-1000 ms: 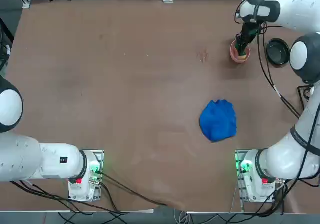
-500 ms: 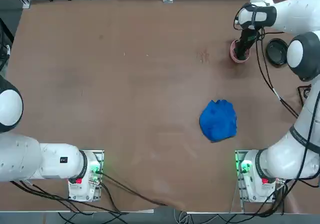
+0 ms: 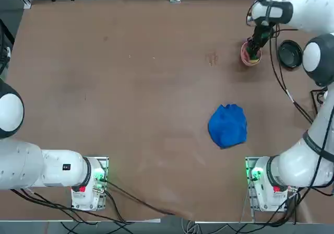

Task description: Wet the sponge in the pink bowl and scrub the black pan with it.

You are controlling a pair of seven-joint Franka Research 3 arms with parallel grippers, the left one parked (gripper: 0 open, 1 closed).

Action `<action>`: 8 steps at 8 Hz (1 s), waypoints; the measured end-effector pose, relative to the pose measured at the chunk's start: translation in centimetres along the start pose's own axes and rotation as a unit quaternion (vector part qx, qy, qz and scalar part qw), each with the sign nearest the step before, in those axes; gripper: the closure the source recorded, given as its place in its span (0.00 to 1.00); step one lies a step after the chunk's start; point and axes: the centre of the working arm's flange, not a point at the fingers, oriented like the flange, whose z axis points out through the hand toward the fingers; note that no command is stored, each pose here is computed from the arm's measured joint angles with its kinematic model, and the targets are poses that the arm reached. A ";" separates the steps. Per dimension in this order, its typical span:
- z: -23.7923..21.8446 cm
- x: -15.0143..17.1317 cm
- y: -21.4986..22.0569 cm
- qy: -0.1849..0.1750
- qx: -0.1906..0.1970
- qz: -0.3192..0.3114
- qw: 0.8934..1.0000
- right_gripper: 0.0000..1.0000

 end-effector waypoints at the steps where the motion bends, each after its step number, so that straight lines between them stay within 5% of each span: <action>1: -3.0 -1.1 1.6 0.005 0.003 -0.012 1.000 0.93; 4: -5.7 -5.4 14.5 0.028 0.022 -0.083 0.996 0.93; 6: -3.0 -7.6 23.0 0.039 0.032 -0.108 0.993 0.93; 8: 0.0 -7.5 26.8 0.056 0.025 -0.106 0.993 0.93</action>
